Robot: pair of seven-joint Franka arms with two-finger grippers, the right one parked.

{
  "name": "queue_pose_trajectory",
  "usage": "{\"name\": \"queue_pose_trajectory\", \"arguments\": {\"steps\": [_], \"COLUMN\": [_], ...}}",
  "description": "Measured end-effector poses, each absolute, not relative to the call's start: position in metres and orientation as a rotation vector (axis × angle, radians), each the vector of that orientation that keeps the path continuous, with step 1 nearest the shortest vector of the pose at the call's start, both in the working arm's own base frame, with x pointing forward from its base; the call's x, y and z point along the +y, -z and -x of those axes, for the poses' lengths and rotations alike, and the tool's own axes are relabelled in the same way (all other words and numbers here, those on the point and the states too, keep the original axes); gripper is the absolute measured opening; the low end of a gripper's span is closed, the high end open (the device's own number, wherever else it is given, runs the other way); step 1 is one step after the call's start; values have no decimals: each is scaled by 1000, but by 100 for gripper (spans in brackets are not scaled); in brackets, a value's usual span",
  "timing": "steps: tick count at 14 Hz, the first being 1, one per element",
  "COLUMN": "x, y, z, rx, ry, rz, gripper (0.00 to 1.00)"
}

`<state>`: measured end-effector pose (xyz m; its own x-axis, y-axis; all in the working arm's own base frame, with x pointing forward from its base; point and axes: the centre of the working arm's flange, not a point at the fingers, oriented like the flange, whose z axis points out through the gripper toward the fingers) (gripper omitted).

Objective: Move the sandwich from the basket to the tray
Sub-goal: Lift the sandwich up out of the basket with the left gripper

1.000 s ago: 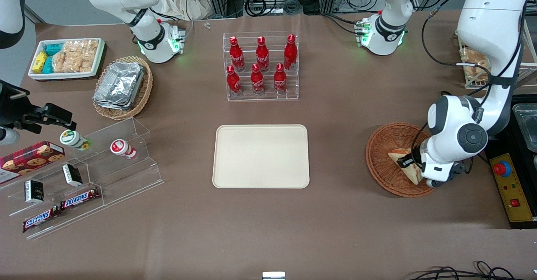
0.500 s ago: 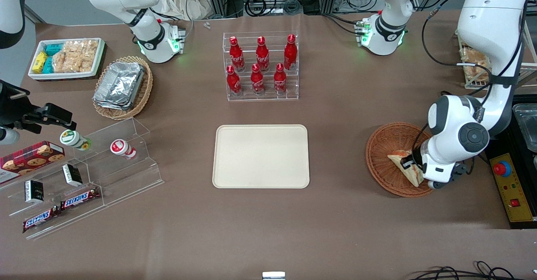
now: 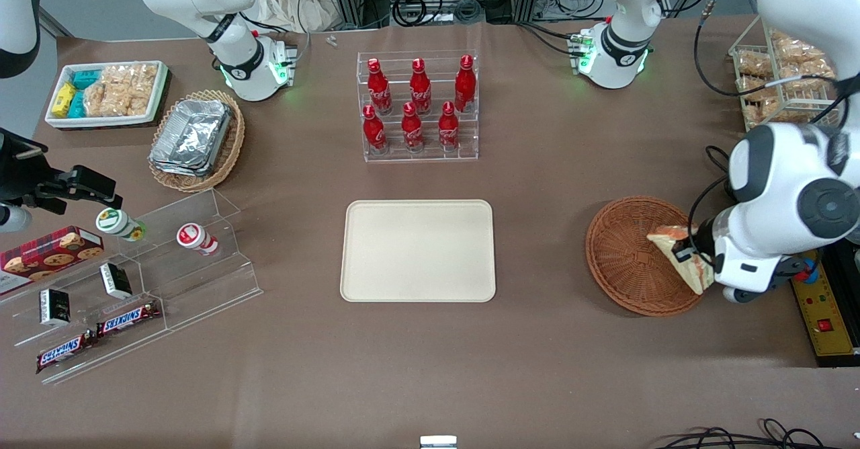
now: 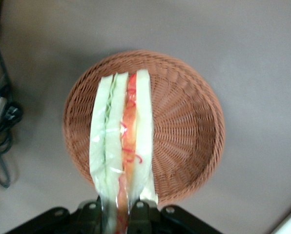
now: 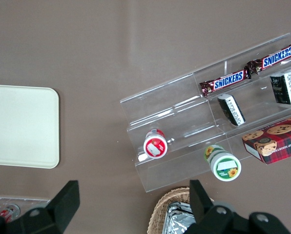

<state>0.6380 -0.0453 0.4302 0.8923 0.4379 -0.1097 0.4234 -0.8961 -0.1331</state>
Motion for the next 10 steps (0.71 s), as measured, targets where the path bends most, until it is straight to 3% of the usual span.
{"name": "queue_pose_trajectory", "arguments": {"steps": [5,10], "x": [-114,-209], "y": [-529,-512], "z": [-624,-610], "rx": [-522,-326], "ry": [-251,-307], "rz": [3060,3163], "gripper": [19,19]}}
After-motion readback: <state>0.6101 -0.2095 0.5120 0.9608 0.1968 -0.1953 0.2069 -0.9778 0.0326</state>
